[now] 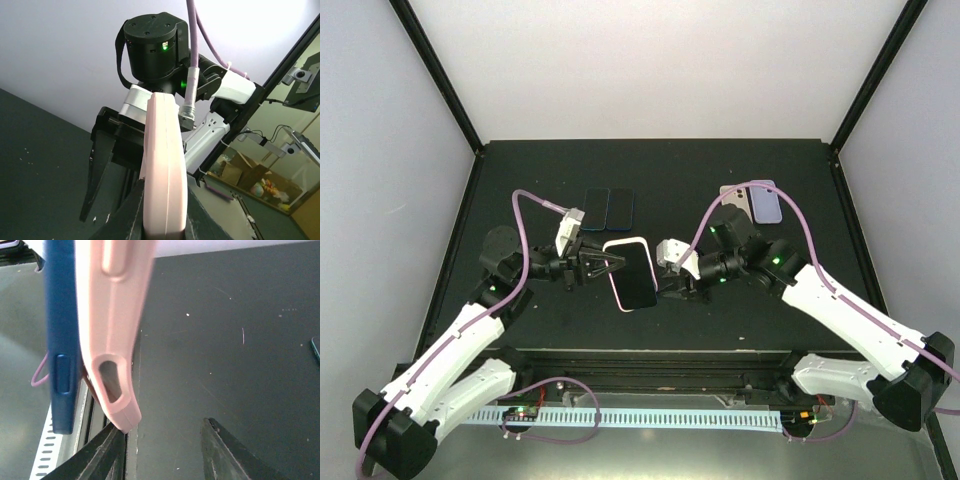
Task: Take the phone out of the phone case
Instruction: Remove the phone case from the phone, then place the phone case at the center of the board.
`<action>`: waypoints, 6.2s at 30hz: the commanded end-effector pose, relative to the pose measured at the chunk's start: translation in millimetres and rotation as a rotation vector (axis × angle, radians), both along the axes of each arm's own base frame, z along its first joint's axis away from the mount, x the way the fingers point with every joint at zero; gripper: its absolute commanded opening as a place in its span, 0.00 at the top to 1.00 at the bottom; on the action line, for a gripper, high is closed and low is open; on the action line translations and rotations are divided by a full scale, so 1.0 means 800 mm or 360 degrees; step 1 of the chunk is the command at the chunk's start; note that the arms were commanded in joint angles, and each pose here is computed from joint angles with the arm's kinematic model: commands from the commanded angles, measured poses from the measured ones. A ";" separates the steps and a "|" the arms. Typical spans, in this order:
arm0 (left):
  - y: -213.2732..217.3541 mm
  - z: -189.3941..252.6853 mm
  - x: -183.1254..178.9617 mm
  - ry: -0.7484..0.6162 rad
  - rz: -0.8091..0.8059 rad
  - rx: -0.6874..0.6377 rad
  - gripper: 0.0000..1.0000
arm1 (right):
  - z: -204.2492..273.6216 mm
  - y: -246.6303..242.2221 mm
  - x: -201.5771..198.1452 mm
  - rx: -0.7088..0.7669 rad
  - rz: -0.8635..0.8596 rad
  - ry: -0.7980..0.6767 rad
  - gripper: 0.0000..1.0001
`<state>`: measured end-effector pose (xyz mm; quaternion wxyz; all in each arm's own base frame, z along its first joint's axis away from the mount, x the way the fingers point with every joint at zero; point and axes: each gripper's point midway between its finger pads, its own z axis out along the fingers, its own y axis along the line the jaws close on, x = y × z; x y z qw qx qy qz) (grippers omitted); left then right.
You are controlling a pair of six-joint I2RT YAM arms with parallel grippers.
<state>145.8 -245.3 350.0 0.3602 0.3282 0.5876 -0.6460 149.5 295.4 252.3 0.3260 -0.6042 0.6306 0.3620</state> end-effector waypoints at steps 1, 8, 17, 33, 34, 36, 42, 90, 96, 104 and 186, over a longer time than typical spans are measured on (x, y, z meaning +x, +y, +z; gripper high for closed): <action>0.003 0.010 -0.049 -0.0008 -0.0279 -0.0012 0.98 | 0.063 0.021 0.069 0.0239 -0.0283 -0.0197 0.56; -0.001 -0.001 -0.037 0.0033 -0.0220 -0.0021 0.98 | 0.099 0.030 0.048 0.0351 -0.0169 -0.0024 0.44; -0.005 -0.010 -0.017 0.0072 -0.0122 -0.0031 0.98 | 0.125 0.042 0.014 0.0473 0.0049 0.0255 0.38; 0.002 -0.033 0.190 0.0246 0.0909 0.0240 0.48 | 0.043 0.008 0.066 0.0498 -0.0285 0.1012 0.99; 0.008 -0.038 0.203 0.0260 0.0998 0.0273 0.37 | 0.029 0.003 0.076 0.0495 -0.0345 0.1060 0.99; 0.026 -0.048 0.226 0.0278 0.1212 0.0338 0.26 | -0.005 -0.005 0.096 0.0466 -0.0495 0.1149 0.99; 0.065 -0.093 0.238 0.0221 0.1620 0.0640 0.21 | -0.095 -0.030 0.134 0.0307 -0.1001 0.1296 0.99; -0.121 -0.322 0.156 -0.0909 0.1152 0.1914 0.42 | -0.238 -0.048 0.161 -0.0176 -0.1624 0.1842 0.99; -0.119 -0.321 0.153 -0.0931 0.1163 0.1912 0.41 | -0.235 -0.046 0.159 -0.0160 -0.1596 0.1848 0.99; -0.110 -0.323 0.175 -0.1044 0.1336 0.2033 0.56 | -0.219 -0.042 0.153 -0.0103 -0.1524 0.1850 0.99; 0.071 -0.250 0.120 -0.0425 0.1867 0.1793 0.98 | -0.144 -0.182 0.303 -0.0290 -0.1405 0.0965 0.54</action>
